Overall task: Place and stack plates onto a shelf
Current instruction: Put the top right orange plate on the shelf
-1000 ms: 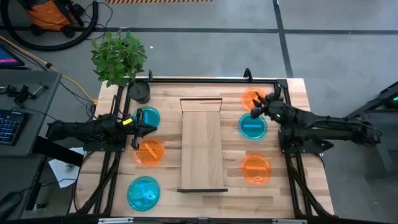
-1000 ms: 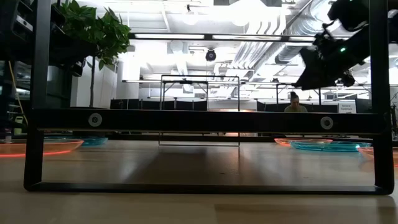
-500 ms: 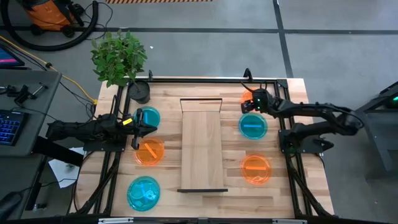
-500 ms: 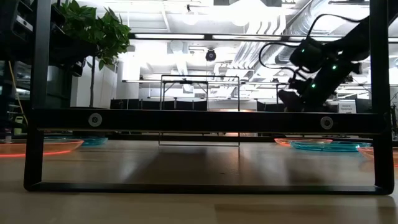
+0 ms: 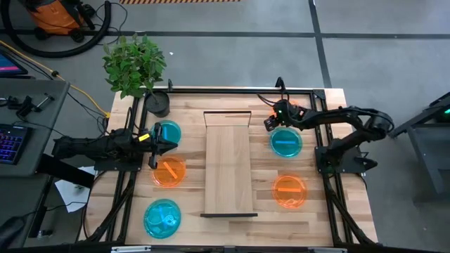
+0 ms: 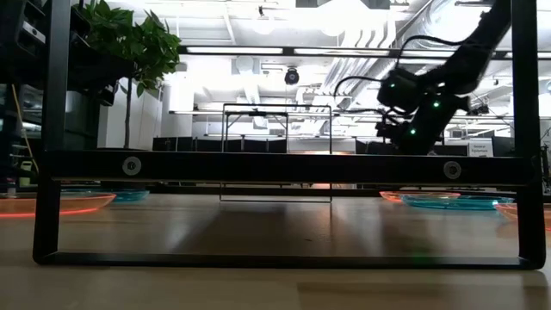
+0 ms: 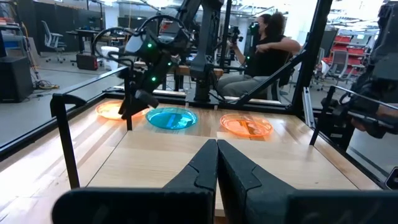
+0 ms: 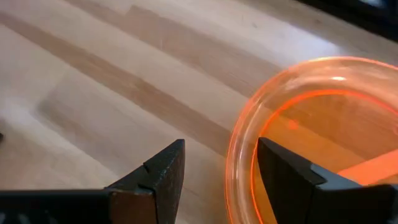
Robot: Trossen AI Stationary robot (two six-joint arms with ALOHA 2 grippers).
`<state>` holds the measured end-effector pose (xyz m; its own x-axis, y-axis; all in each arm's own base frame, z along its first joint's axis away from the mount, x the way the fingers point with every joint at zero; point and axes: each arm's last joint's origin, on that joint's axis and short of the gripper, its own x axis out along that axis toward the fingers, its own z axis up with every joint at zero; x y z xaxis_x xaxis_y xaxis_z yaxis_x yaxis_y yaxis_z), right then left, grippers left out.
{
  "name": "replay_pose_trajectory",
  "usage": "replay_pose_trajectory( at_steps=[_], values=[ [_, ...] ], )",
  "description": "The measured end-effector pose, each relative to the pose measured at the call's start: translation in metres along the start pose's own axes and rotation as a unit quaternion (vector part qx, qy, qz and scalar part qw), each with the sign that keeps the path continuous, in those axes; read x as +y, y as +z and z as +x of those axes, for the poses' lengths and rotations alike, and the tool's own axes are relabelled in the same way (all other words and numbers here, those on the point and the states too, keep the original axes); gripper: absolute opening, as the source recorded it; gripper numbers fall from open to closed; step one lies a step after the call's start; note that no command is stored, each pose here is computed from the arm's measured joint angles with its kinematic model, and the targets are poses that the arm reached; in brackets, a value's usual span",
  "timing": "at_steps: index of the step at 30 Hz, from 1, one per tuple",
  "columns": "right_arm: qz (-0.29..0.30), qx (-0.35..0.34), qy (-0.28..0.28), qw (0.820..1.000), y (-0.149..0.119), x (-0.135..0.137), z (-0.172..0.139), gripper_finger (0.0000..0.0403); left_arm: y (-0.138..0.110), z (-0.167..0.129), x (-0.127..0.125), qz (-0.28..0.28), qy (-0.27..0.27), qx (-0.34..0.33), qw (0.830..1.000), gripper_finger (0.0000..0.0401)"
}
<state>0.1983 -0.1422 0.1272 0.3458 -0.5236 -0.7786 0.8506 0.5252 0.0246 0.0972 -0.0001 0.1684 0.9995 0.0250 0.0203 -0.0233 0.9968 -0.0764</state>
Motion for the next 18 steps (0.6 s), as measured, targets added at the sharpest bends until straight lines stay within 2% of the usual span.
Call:
replay_pose_trajectory(
  at_steps=[6, 12, 15, 18],
  values=[
    [-0.025, 0.046, -0.058, 0.997, 0.001, 0.001, 0.01, 0.0184, 0.0, 0.0, 0.0, 0.0, 0.0, 0.0, 1.0, 0.0001],
    [-0.028, 0.045, -0.074, 0.996, 0.0, 0.001, 0.015, 0.0173, 0.0, 0.0, 0.0, 0.0, 0.0, 0.0, 1.0, 0.0001],
    [-0.031, 0.044, -0.082, 0.995, -0.001, 0.001, 0.016, 0.0147, 0.0, 0.0, 0.0, 0.0, 0.0, 0.0, 1.0, 0.0001],
    [-0.029, 0.045, -0.092, 0.994, -0.001, -0.002, 0.016, 0.0097, 0.0, 0.0, 0.0, 0.0, 0.0, 0.0, 1.0, 0.0001]
  ],
)
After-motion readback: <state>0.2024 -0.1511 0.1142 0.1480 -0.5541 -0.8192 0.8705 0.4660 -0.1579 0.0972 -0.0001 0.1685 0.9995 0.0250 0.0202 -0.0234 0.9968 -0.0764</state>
